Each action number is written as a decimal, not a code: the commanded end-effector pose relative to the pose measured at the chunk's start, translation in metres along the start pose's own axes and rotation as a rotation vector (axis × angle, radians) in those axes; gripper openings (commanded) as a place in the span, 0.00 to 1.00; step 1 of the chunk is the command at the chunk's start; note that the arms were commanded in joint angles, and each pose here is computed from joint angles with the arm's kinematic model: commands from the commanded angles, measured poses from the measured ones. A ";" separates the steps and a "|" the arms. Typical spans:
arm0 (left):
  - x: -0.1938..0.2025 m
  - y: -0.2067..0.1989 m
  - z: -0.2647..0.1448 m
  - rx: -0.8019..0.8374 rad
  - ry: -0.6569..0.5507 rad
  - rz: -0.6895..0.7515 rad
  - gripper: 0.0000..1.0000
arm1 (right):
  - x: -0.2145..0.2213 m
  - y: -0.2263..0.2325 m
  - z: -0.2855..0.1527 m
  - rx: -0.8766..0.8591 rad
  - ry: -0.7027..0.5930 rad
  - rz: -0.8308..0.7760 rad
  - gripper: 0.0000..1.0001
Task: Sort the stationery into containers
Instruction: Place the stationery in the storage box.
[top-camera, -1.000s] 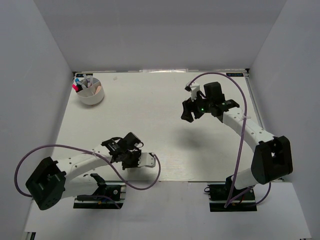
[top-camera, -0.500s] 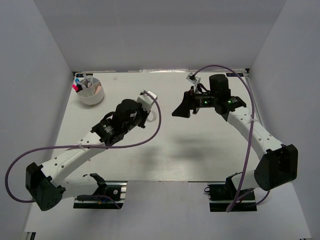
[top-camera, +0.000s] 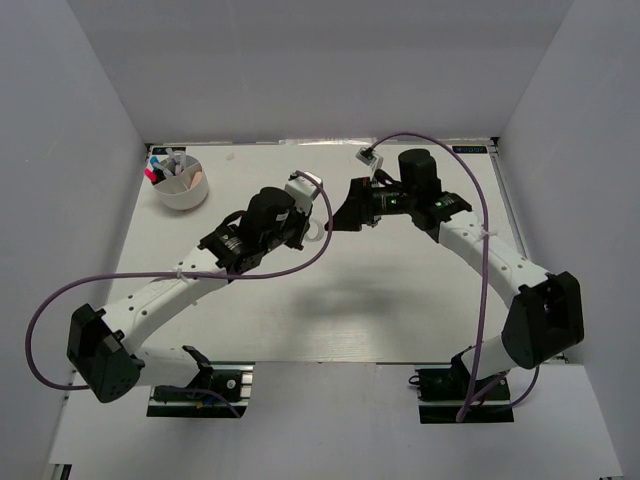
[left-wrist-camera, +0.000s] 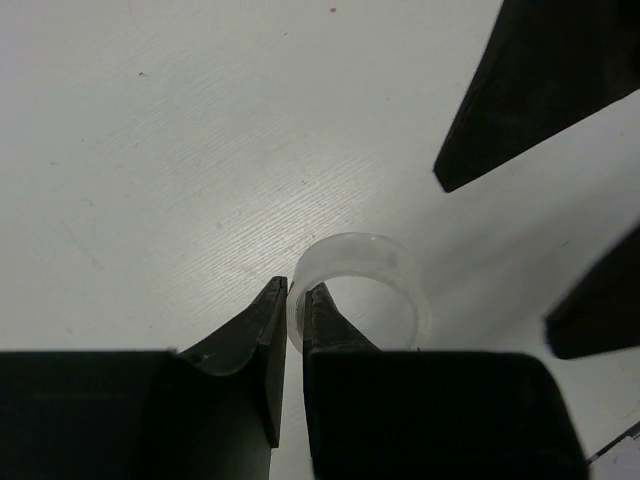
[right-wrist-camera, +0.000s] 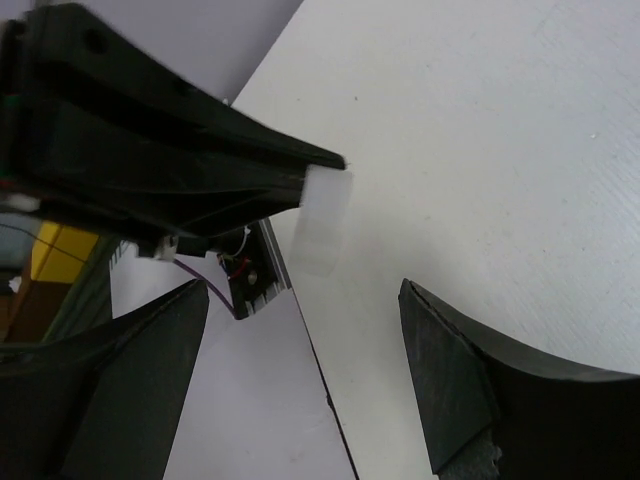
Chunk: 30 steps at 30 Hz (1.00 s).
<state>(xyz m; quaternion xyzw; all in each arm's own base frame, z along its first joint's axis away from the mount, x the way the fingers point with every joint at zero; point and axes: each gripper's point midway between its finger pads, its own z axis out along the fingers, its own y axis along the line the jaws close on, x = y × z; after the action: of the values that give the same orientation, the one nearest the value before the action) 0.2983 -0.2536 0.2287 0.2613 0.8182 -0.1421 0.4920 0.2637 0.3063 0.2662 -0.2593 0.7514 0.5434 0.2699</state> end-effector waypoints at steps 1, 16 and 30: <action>-0.033 -0.005 -0.009 0.029 -0.081 -0.033 0.00 | -0.007 -0.014 0.009 0.059 -0.021 0.046 0.82; -0.030 -0.005 -0.004 0.033 -0.075 -0.013 0.00 | -0.009 -0.002 0.027 -0.009 -0.010 0.048 0.78; -0.041 -0.014 -0.005 0.079 -0.100 -0.028 0.19 | -0.008 -0.014 0.034 0.028 -0.013 0.026 0.15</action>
<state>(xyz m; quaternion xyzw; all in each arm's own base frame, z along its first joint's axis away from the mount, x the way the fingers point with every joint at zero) 0.3020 -0.2643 0.2430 0.2639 0.8086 -0.1636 0.4998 0.2683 0.3321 0.2440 -0.2320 0.7700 0.5446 0.2381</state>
